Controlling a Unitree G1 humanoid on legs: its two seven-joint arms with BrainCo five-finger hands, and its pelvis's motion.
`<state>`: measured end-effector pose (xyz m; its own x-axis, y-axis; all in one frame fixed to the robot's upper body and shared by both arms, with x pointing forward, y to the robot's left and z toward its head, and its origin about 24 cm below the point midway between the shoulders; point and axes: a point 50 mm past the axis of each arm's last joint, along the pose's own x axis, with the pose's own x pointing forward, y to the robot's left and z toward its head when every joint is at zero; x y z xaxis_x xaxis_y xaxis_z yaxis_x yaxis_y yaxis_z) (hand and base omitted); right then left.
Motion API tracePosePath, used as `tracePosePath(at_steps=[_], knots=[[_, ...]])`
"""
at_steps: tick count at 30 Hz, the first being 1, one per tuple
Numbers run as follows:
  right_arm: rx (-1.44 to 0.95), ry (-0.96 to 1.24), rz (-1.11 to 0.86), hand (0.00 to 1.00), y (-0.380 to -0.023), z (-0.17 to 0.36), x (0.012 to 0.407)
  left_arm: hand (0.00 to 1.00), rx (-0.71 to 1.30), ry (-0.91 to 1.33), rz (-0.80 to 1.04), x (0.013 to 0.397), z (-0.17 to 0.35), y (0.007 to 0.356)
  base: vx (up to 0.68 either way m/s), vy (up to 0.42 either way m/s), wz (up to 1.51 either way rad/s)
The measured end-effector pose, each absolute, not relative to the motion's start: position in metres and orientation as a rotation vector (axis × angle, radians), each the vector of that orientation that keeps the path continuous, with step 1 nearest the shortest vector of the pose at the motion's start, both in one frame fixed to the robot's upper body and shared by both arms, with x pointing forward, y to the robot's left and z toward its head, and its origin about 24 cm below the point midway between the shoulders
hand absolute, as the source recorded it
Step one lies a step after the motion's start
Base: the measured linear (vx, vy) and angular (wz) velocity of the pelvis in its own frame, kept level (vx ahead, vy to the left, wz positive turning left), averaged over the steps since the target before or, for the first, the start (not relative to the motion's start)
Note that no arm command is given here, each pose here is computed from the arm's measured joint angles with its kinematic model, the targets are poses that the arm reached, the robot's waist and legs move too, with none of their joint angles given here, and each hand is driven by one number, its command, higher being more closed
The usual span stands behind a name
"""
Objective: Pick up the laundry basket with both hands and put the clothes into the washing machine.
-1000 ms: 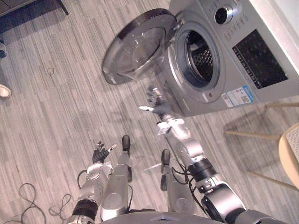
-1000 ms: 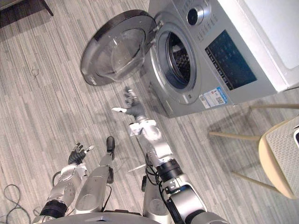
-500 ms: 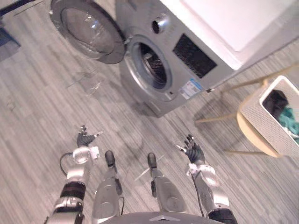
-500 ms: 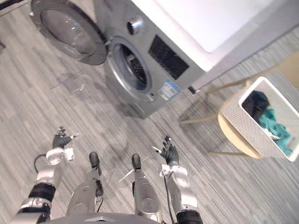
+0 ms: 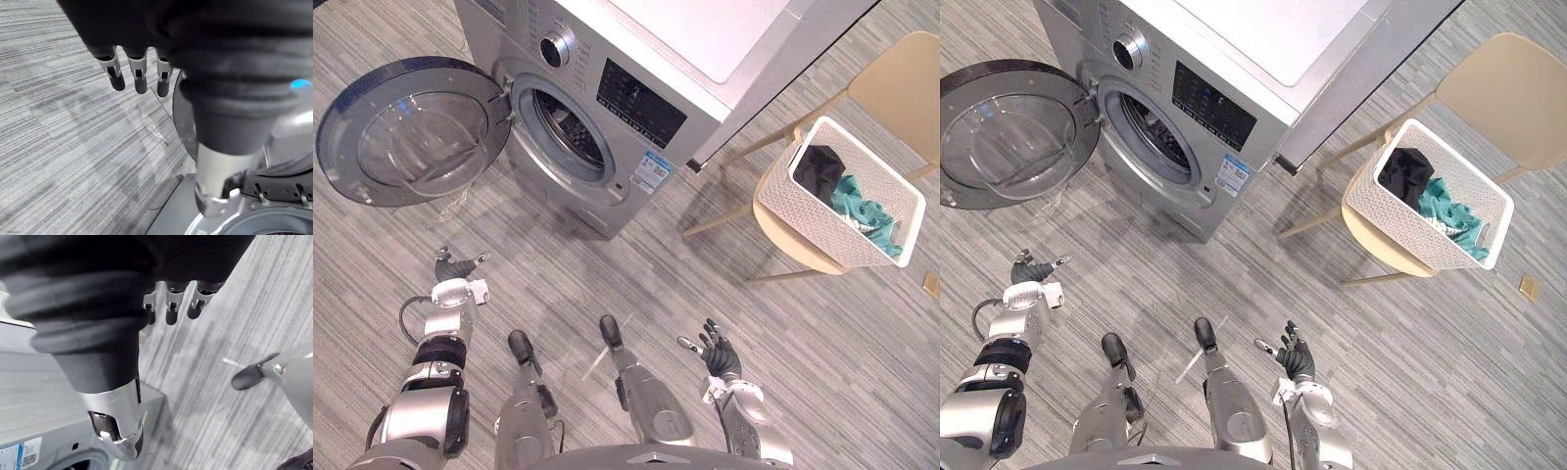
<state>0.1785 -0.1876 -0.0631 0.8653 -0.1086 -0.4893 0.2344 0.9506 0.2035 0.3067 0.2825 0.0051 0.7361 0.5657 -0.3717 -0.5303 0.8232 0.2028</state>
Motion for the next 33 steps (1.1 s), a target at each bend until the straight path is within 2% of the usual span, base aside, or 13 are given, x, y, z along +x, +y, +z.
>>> tracePosePath(at_steps=[4,10,13,17,21,29,33], knots=[[0.278,0.490,-0.173,0.00,-0.184,-0.063,0.179,0.00,0.072,0.409,0.617,0.316,0.018,0.288,0.00,0.000,0.00],[0.348,0.452,-0.204,0.00,-0.176,-0.060,0.181,0.00,0.043,0.208,0.686,0.350,0.093,0.309,-0.06,-0.005,0.01],[0.355,0.410,-0.220,0.00,-0.174,-0.051,0.184,0.00,0.012,0.188,0.683,0.360,0.107,0.303,-0.07,-0.005,0.02],[0.382,0.316,-0.245,0.00,-0.175,-0.033,0.187,0.00,-0.083,0.070,0.685,0.378,0.152,0.293,-0.05,-0.017,0.03],[0.403,0.299,-0.289,0.00,-0.173,-0.030,0.185,0.00,-0.173,0.018,0.718,0.381,0.172,0.295,0.00,-0.019,-0.15],[0.398,0.287,-0.310,0.00,-0.176,-0.029,0.177,0.00,-0.213,-0.196,0.680,0.379,0.217,0.292,-0.03,0.006,-0.05],[0.396,0.293,-0.304,0.00,-0.175,-0.030,0.177,0.00,-0.230,-0.203,0.699,0.375,0.213,0.298,-0.04,-0.012,0.09]])
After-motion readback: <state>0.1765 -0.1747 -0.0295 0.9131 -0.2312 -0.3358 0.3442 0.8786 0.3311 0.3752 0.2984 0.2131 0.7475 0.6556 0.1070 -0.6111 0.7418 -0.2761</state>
